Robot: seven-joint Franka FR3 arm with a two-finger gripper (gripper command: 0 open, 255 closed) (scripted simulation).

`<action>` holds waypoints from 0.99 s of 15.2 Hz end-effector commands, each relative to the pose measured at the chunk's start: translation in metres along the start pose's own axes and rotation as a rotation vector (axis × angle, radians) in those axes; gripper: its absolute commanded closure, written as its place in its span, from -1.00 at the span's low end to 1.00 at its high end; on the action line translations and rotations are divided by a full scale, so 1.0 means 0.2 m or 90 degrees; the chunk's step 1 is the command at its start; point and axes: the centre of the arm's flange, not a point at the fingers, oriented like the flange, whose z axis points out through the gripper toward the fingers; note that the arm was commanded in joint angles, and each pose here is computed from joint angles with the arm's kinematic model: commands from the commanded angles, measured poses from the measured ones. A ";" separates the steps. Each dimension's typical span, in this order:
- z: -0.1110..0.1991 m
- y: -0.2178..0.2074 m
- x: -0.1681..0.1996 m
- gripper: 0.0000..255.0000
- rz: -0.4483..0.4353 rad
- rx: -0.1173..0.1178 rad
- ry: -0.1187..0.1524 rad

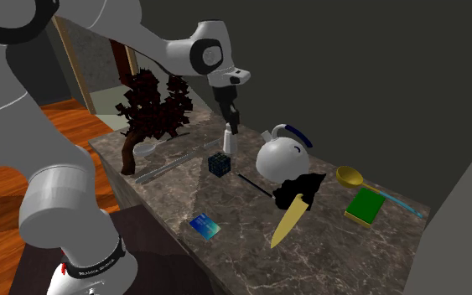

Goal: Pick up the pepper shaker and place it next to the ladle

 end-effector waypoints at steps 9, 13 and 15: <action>-0.26 0.02 0.04 1.00 0.000 0.000 0.000; -0.37 0.03 0.05 1.00 0.000 0.000 0.000; -0.42 0.04 0.06 1.00 0.000 0.000 0.000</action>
